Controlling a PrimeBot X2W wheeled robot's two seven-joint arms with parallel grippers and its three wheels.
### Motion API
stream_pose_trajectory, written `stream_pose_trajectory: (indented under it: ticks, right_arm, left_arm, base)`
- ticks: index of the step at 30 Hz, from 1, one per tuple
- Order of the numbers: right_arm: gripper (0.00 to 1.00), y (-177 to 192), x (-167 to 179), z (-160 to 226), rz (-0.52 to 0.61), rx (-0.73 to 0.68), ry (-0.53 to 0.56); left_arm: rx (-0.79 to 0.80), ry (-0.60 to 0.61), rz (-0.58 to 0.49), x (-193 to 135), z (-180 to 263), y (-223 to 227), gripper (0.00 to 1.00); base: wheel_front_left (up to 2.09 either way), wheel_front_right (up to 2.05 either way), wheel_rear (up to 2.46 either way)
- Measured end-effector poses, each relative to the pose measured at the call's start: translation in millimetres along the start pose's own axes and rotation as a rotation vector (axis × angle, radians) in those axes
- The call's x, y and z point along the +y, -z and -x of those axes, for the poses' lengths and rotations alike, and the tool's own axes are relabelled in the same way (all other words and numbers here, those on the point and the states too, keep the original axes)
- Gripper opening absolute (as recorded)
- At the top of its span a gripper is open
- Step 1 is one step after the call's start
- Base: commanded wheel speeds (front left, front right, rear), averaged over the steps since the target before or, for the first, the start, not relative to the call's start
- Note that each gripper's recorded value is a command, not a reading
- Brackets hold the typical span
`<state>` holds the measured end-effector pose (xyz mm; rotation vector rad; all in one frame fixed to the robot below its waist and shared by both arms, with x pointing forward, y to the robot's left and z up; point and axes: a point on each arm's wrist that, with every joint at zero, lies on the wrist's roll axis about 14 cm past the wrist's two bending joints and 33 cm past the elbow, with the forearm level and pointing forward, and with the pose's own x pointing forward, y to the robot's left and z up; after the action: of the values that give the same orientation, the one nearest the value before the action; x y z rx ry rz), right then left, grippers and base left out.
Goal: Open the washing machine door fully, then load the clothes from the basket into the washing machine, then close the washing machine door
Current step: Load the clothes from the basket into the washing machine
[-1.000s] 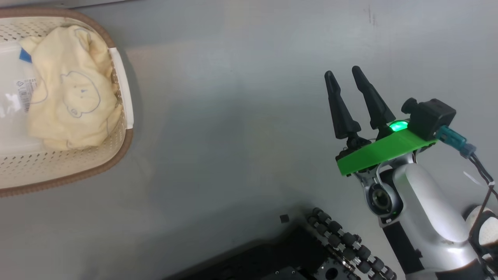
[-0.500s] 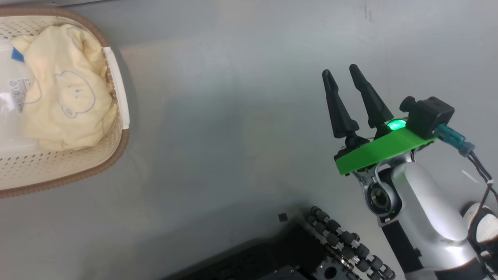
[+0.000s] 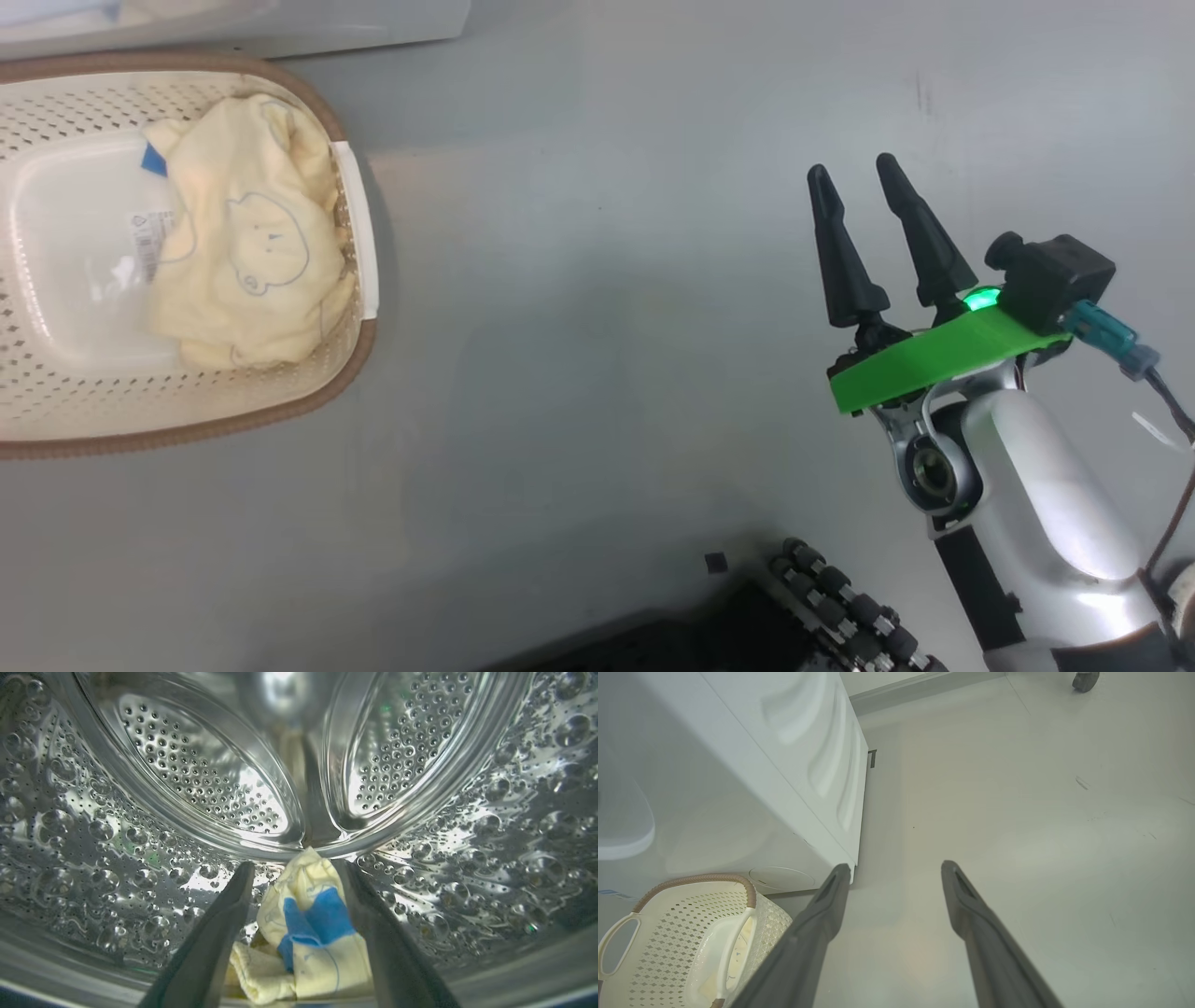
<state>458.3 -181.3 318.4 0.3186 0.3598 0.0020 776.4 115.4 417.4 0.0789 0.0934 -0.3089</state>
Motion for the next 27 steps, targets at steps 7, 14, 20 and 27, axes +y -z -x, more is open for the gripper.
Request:
stream_pose_trajectory:
  ticks: [7, 14, 20, 27]
  right_arm:
    - [1.00, -21, 14, 0, 0.030, -0.053, -0.037]
    - [1.00, -29, 32, 9, 0.044, -0.069, -0.077]
    - [1.00, -46, 48, 19, 0.047, -0.109, -0.112]
    - [1.00, -60, 60, 36, 0.045, -0.142, -0.136]
  left_arm:
    - [0.029, 0.023, 0.016, -7, 37, 0, 1.00]
    - [0.045, 0.039, 0.049, -12, 82, -5, 1.00]
    - [0.022, 0.061, 0.059, -20, 121, -22, 1.00]
    - [-0.011, 0.050, 0.094, -31, 167, -32, 1.00]
  base:
    - [0.00, 0.00, 0.00]
    - [0.00, 0.00, 0.00]
    - [0.00, 0.00, 0.00]
    - [0.00, 0.00, 0.00]
